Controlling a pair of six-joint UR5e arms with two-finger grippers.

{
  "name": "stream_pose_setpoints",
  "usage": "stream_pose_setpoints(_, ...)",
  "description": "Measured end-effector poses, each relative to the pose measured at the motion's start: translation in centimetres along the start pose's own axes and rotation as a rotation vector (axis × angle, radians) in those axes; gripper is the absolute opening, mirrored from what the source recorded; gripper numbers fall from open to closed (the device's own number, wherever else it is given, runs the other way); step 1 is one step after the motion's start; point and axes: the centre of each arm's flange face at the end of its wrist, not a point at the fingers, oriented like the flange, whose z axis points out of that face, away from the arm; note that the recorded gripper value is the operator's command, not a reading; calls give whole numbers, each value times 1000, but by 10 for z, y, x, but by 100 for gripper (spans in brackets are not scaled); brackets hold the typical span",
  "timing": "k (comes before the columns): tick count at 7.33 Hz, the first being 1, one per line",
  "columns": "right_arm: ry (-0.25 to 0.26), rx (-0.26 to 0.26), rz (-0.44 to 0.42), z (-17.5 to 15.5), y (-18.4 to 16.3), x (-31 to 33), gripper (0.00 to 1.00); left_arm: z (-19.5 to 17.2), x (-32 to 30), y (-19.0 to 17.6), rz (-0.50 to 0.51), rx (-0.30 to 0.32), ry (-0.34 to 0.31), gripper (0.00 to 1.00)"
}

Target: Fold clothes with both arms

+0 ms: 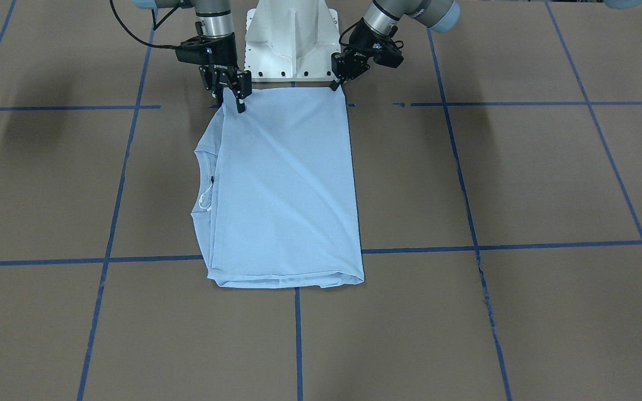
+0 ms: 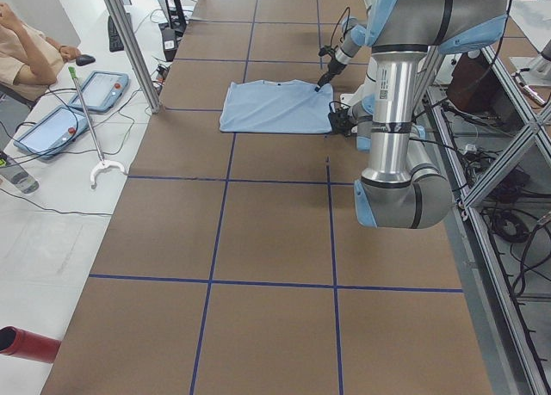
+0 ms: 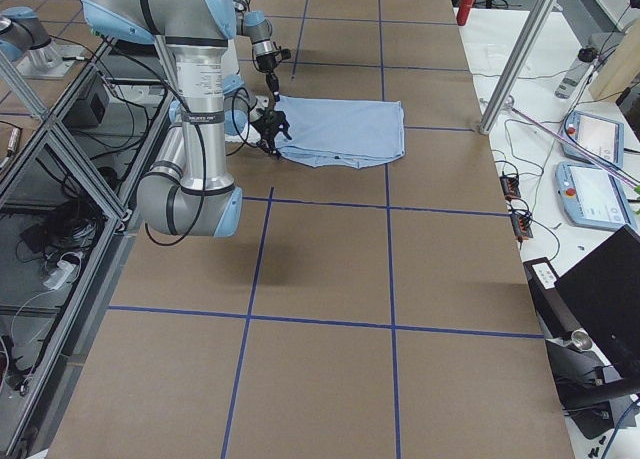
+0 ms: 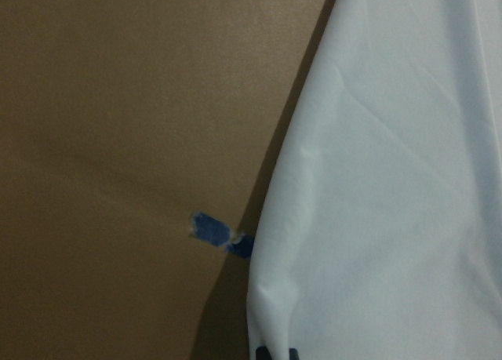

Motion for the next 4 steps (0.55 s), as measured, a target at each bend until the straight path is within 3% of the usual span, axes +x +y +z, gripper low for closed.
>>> stream_pose_setpoints(1,0,0,-1,0,1,0,0,0,0,0,0,-1,0,0)
stream_pose_setpoints(4,-15,15,0,-2,-2,-2,0,-1,1,0,1,0,2,0)
